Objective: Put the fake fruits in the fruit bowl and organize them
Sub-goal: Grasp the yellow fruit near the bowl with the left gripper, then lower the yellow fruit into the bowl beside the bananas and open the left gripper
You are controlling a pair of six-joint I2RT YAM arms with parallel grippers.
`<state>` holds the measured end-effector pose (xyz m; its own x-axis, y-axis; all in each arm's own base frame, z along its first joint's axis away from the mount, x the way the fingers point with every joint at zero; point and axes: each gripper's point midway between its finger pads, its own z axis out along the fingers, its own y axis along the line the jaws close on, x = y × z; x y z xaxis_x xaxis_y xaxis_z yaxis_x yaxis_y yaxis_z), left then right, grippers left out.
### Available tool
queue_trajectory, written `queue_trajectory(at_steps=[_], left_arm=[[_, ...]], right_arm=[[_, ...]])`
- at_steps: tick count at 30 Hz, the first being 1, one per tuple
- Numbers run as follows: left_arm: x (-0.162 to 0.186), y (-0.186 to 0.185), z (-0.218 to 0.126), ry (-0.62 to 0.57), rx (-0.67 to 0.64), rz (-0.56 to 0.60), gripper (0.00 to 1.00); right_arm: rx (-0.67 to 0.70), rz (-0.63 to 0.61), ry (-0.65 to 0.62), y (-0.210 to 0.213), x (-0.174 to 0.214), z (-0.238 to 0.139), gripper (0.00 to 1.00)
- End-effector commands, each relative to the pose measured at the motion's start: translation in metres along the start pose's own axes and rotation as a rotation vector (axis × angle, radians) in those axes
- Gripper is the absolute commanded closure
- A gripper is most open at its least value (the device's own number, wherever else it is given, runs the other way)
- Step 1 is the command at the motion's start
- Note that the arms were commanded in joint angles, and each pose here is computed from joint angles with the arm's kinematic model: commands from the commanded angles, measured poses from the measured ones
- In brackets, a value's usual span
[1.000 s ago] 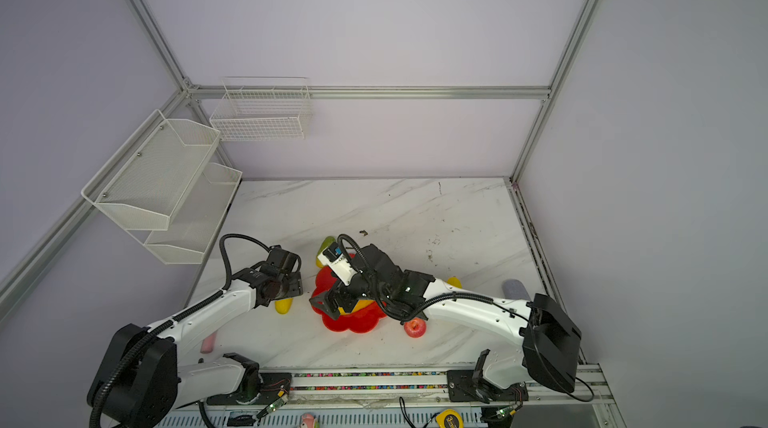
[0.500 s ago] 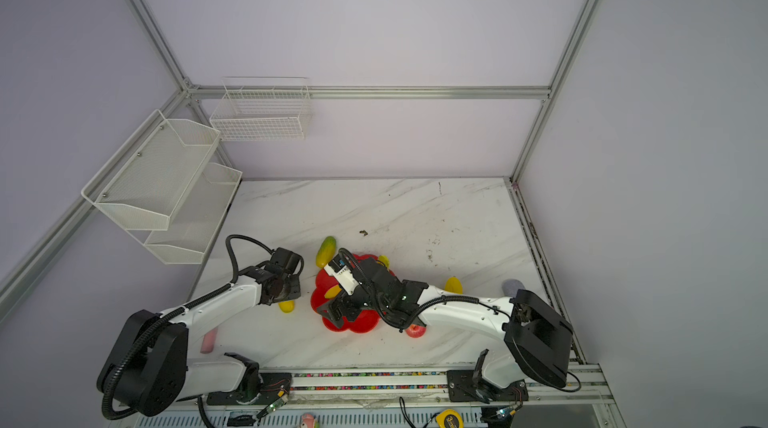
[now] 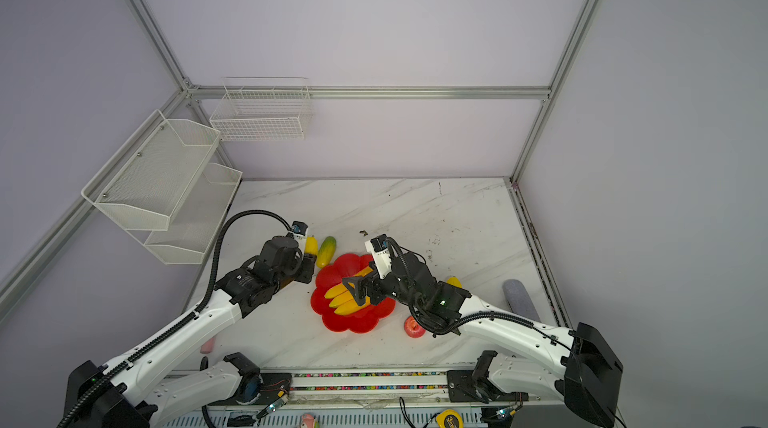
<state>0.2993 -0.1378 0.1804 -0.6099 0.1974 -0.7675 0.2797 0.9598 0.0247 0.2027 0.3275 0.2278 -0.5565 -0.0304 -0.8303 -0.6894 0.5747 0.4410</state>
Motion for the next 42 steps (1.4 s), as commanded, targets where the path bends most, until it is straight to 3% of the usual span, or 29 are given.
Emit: queue_trajectory(at_steps=[1,8,13,29,38,42], left_arm=[[-0.046,-0.042,-0.003,-0.142,0.206,0.195,0.62],[-0.05,-0.068,0.025,-0.123,0.294,0.409,0.59],[-0.044,-0.076,0.046,-0.09,0.303,0.489,0.58],[-0.01,-0.098,0.093,0.034,0.345,0.581,0.54],[-0.012,-0.096,0.092,0.029,0.327,0.587,0.45],[-0.023,-0.098,0.078,-0.016,0.345,0.575,0.35]], right_arm=[[0.026,0.051,-0.006,-0.007,0.005,-0.01,0.03],[0.046,0.061,-0.02,-0.012,0.008,-0.027,0.03],[0.048,0.065,-0.029,-0.015,0.01,-0.031,0.03],[0.061,0.062,-0.031,-0.02,0.007,-0.032,0.03],[0.071,0.067,-0.026,-0.024,0.008,-0.032,0.03],[0.071,0.067,-0.024,-0.024,0.007,-0.031,0.03]])
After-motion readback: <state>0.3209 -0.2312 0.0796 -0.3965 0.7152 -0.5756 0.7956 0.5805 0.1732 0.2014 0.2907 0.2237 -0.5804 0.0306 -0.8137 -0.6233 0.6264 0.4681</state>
